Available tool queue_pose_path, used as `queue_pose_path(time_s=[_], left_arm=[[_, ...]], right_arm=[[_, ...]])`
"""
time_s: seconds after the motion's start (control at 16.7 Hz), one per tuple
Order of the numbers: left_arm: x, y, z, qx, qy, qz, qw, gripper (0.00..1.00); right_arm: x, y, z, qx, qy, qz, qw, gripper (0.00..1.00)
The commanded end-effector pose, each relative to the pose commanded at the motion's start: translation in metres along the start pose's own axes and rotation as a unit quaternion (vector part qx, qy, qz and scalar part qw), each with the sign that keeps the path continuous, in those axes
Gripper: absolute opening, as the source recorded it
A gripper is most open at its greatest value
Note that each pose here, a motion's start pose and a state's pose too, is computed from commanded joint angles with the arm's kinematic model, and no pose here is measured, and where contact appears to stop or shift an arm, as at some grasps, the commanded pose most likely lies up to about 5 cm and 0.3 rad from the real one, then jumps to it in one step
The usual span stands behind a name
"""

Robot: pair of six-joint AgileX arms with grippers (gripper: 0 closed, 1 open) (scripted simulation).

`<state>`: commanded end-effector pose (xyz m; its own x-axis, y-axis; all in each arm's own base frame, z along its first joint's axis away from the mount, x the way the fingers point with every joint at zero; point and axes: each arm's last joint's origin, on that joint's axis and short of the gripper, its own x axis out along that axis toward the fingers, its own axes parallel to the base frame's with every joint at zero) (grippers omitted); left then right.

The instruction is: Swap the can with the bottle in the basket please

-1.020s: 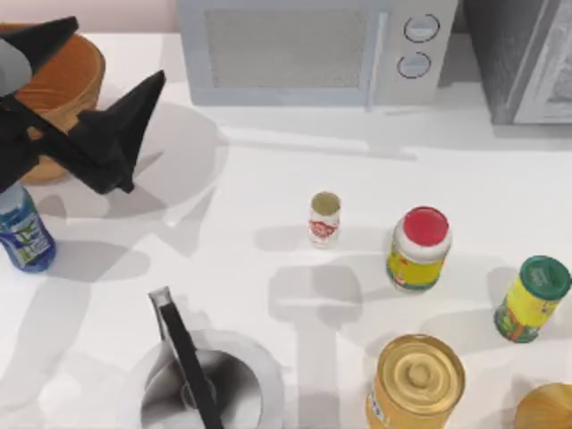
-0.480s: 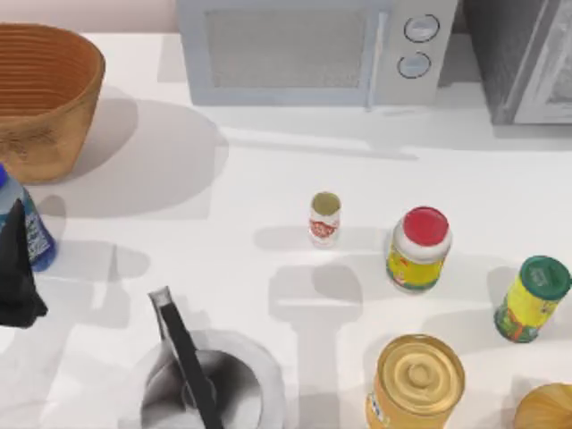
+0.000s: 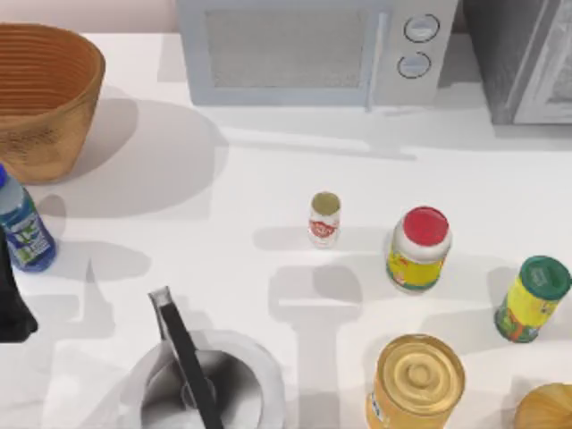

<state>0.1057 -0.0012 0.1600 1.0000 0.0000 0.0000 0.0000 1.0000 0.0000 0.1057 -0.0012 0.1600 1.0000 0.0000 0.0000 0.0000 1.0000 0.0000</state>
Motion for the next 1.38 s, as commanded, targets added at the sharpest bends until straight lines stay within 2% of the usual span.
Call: queue_pose_path(time_s=[0.36,0.72,1.38], left_arm=[[0.004,0.0,0.004,0.001,-0.003,-0.001,1.0,1.0],[0.03,0.003,0.003,0.003,0.021,-0.004,1.0,1.0],[0.082,0.013,-0.057,0.0,0.127,-0.01,0.992,1.0]], right_arm=[[0.0,0.0,0.0,0.0,0.0,0.0,1.0,1.0],[0.0,0.0,0.0,0.0,0.0,0.0,1.0,1.0],[0.0,0.0,0.0,0.0,0.0,0.0,1.0,1.0]])
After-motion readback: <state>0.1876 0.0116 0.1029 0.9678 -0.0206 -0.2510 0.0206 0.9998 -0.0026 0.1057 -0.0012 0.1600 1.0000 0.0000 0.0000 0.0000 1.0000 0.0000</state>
